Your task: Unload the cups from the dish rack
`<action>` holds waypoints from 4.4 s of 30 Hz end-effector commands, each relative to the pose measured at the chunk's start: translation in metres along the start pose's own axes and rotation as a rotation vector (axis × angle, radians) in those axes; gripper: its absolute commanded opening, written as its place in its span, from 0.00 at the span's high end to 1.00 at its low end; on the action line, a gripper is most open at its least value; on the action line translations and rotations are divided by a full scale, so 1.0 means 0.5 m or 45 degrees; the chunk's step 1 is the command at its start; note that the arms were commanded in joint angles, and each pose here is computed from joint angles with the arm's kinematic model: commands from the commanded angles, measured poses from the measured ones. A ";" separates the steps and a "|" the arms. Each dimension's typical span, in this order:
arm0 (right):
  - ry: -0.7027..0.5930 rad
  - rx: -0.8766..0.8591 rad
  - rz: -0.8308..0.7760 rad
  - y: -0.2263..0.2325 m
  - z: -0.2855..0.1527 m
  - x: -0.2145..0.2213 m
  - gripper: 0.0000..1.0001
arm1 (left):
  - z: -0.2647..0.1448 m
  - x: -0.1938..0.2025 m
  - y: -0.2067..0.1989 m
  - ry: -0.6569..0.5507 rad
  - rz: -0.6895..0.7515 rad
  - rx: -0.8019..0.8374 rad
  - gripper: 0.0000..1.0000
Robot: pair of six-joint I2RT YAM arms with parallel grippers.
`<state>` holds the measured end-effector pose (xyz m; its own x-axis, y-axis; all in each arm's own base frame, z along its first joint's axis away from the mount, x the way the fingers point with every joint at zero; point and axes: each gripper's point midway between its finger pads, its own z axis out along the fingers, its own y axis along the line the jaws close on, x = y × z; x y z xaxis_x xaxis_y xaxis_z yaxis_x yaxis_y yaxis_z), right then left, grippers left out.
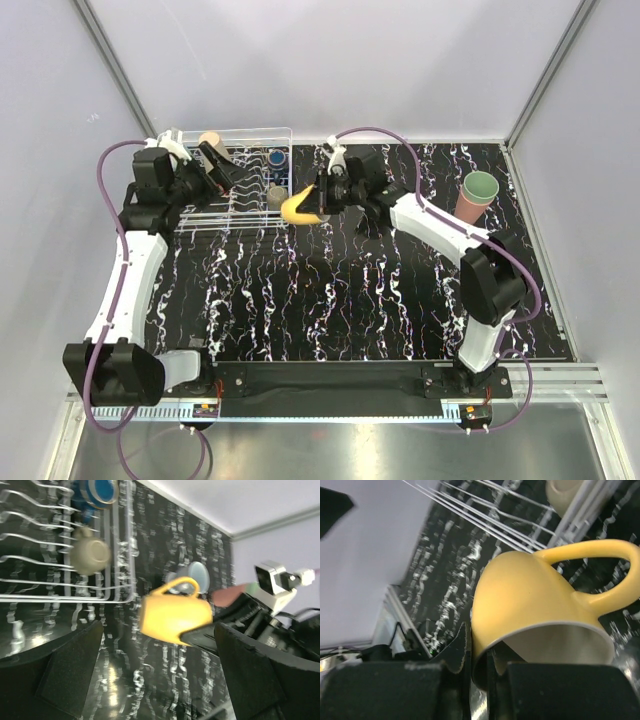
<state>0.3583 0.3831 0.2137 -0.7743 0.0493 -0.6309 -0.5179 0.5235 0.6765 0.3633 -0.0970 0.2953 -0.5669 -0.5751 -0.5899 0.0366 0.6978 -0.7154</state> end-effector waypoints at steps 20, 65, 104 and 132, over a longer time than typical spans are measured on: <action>0.526 0.670 -0.352 0.025 0.052 0.260 1.00 | -0.136 -0.091 0.190 -0.364 0.066 -0.771 0.01; 0.219 0.460 -0.458 0.202 -0.100 0.120 0.40 | -0.148 -0.124 0.088 -0.415 0.275 -0.431 0.01; -0.050 0.356 -0.382 0.130 -0.238 0.042 0.00 | 0.243 -0.323 0.525 -0.349 0.343 -1.060 0.31; -0.068 0.363 -0.388 0.116 -0.222 0.025 0.00 | 0.312 -0.335 0.592 -0.348 0.357 -1.079 0.78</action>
<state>0.2689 0.3147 0.2692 -0.6221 -0.1346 -0.7713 -0.5715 0.7513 0.3299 0.5769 0.1293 0.0947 -0.4994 -0.3629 -0.7867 -0.5262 0.8484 -0.0573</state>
